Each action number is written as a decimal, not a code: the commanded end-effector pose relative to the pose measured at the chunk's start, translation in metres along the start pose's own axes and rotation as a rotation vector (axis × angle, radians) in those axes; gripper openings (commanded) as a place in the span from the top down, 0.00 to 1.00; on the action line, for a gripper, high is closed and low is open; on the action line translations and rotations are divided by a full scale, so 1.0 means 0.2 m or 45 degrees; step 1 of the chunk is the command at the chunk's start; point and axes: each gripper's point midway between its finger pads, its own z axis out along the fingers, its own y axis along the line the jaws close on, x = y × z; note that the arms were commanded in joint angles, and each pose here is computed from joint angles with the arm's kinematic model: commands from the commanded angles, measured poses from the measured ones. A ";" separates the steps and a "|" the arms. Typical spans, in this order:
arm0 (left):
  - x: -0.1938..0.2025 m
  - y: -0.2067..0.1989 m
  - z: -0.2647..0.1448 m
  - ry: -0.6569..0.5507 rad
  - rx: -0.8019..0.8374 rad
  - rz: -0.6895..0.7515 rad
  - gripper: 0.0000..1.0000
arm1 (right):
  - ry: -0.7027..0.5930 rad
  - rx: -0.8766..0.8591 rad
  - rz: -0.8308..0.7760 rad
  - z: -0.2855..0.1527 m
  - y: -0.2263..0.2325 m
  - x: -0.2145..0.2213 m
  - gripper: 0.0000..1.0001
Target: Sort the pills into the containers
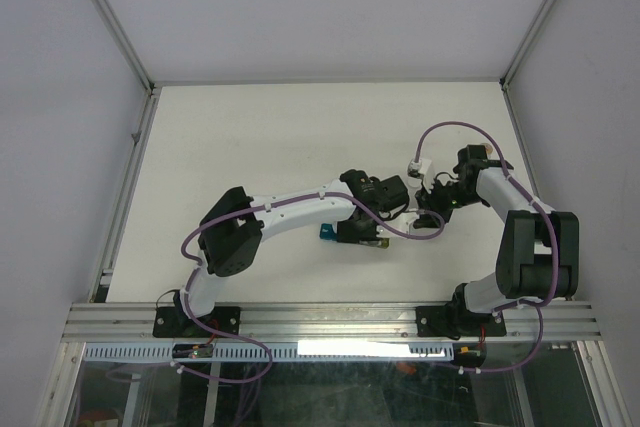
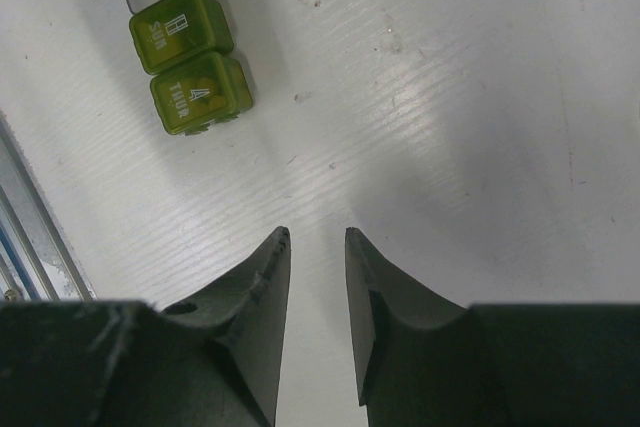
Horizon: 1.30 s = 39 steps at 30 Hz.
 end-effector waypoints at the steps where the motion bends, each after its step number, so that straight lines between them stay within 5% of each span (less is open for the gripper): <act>1: -0.06 0.01 -0.07 -0.050 -0.015 -0.028 1.00 | -0.066 0.025 -0.034 -0.04 -0.03 -0.09 0.69; 16: -0.04 0.01 -0.06 0.019 -0.045 -0.007 1.00 | -0.068 0.021 -0.026 -0.05 -0.03 -0.09 0.69; 18: -0.11 0.00 -0.08 -0.083 -0.024 0.002 1.00 | -0.072 0.023 -0.030 -0.05 -0.03 -0.09 0.69; 21: 0.02 0.00 -0.04 0.059 -0.045 0.007 1.00 | -0.067 0.024 -0.026 -0.05 -0.04 -0.09 0.69; 23: -0.09 -0.01 -0.08 -0.060 -0.021 -0.014 1.00 | -0.073 0.025 -0.029 -0.05 -0.04 -0.09 0.69; 26: 0.02 -0.01 -0.03 0.059 -0.054 0.009 1.00 | -0.067 0.024 -0.023 -0.05 -0.04 -0.09 0.69; 28: -0.08 0.00 -0.09 -0.029 -0.037 -0.036 1.00 | -0.074 0.026 -0.025 -0.05 -0.04 -0.09 0.69; 37: 0.00 0.03 -0.06 0.048 -0.097 0.001 1.00 | -0.071 0.023 -0.016 -0.05 -0.04 -0.09 0.68; 39: -0.10 0.01 -0.12 -0.048 -0.071 -0.005 1.00 | -0.075 0.025 -0.019 -0.05 -0.04 -0.08 0.68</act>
